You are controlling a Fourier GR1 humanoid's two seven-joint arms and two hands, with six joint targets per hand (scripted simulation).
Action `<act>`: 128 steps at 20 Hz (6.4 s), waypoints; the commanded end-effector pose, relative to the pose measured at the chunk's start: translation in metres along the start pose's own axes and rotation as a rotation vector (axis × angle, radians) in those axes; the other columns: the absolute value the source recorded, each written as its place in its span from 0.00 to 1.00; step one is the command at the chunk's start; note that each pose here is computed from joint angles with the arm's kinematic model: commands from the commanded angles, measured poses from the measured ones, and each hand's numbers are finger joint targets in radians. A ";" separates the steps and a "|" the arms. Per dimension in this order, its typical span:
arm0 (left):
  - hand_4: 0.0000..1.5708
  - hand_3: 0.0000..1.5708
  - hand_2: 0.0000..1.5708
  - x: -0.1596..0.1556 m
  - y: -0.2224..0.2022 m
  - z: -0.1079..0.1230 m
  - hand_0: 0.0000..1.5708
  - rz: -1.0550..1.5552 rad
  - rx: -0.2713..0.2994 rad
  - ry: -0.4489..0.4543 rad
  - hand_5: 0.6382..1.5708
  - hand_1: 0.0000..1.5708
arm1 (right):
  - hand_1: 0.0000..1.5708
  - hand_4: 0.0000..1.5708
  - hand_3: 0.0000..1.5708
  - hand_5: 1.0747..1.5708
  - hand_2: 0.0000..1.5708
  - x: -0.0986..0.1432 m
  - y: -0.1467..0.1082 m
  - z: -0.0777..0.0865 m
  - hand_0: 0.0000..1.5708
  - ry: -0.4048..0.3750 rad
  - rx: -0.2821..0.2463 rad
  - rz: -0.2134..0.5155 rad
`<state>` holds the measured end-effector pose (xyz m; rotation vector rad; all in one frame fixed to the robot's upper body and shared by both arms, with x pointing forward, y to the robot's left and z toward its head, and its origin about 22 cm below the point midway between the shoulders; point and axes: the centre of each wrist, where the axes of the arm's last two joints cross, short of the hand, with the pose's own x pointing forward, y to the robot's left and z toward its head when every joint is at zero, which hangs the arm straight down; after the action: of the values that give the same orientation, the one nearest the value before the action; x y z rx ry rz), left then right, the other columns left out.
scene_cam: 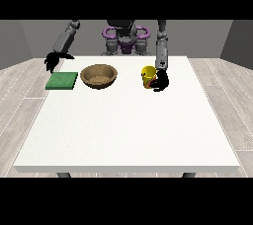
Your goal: Pick the cup and pour the ball into the bowl, then pick the bowl and place it on the pad
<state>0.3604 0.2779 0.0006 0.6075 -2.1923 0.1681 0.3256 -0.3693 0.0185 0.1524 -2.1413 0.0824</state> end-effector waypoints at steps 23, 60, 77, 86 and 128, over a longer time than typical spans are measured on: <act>0.60 1.00 1.00 0.056 -0.142 0.028 0.86 -0.956 -0.723 -0.182 0.98 0.86 | 0.00 0.25 0.10 0.95 0.16 -0.062 0.001 0.081 0.00 0.437 -0.201 -0.021; 0.67 1.00 1.00 0.193 -0.225 0.034 0.87 -1.371 -0.976 -0.698 0.99 0.87 | 0.00 0.33 0.24 0.93 0.19 -0.039 -0.047 0.093 0.00 0.398 -0.216 -0.008; 0.90 0.50 0.70 0.067 -0.074 0.047 0.81 -0.504 -0.685 -0.106 1.00 0.81 | 0.00 0.45 0.18 0.96 0.26 -0.011 -0.085 0.107 0.00 0.303 -0.437 0.022; 0.37 0.00 0.00 0.045 -0.050 0.031 0.00 0.020 -0.631 -0.011 0.96 0.00 | 0.00 0.29 0.04 0.93 0.23 0.002 -0.092 0.063 0.00 0.149 -0.454 -0.027; 0.00 0.00 0.00 0.037 -0.017 0.018 0.00 0.109 -0.648 0.089 0.06 0.00 | 1.00 0.54 1.00 0.88 1.00 -0.090 0.038 0.073 1.00 0.752 -0.444 0.046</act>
<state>0.3284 0.2537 0.0002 0.1454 -1.9727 -0.3981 0.3246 -0.3364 -0.0745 -0.0356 -1.6169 -0.3963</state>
